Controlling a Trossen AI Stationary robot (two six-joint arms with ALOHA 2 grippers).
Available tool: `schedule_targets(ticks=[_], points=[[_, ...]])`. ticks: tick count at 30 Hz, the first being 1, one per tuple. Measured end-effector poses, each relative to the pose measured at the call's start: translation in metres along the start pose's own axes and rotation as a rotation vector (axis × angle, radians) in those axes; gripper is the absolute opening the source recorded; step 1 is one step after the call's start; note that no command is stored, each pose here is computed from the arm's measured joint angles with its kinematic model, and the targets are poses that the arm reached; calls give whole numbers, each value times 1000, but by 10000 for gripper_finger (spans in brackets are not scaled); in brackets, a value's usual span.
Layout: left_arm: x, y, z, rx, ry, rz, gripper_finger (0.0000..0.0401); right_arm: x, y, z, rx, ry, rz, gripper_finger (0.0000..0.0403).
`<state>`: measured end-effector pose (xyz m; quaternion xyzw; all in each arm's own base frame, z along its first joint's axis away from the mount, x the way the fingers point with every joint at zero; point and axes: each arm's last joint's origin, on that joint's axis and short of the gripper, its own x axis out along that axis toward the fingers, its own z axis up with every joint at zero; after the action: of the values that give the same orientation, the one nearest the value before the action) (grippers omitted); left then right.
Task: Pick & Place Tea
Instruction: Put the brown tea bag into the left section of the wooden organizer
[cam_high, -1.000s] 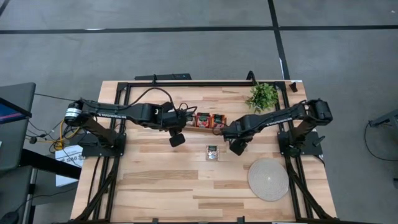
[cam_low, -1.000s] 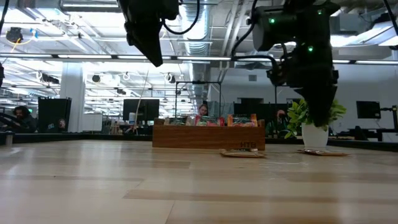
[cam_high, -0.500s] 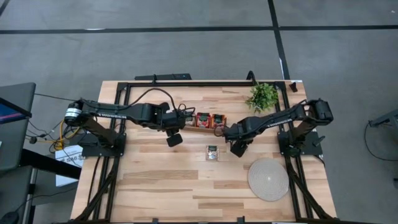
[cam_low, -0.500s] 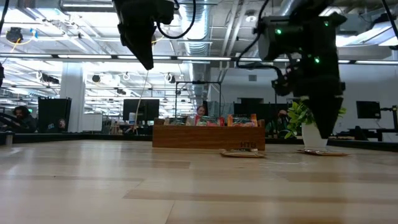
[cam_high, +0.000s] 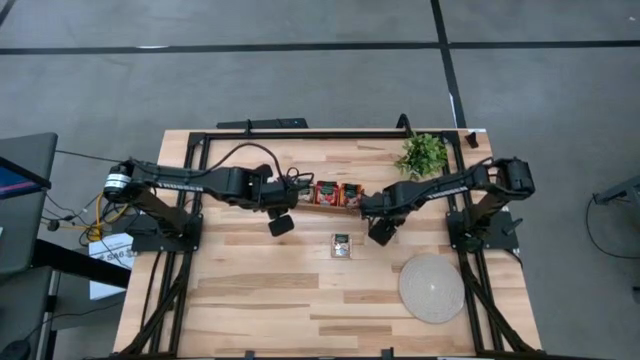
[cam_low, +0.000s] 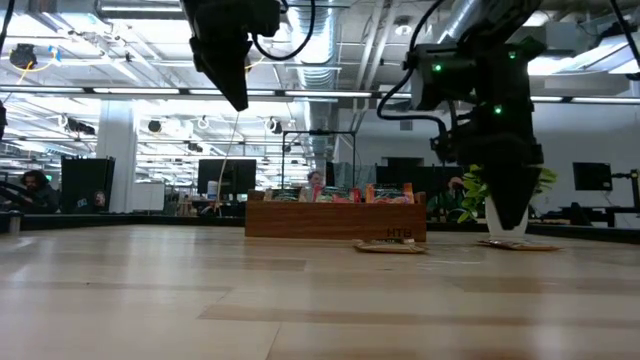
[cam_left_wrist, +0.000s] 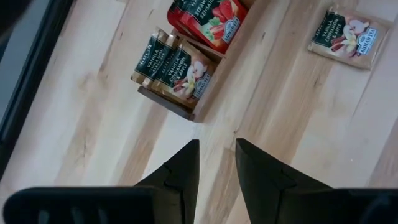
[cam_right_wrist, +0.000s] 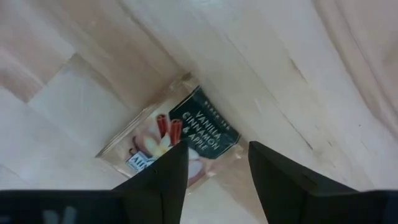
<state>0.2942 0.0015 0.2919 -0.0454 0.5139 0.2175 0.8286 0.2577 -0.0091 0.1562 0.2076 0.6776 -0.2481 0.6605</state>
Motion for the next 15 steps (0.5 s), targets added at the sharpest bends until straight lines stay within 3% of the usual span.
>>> schedule_targets(ticks=[8, 15], points=[[-1, -4, -2, 12, 2, -4, 96, 16, -9, 5, 60, -6, 123, 152], [-1, -4, -2, 11, 0, 1, 96, 23, -14, 4, 97, -8, 143, 152]])
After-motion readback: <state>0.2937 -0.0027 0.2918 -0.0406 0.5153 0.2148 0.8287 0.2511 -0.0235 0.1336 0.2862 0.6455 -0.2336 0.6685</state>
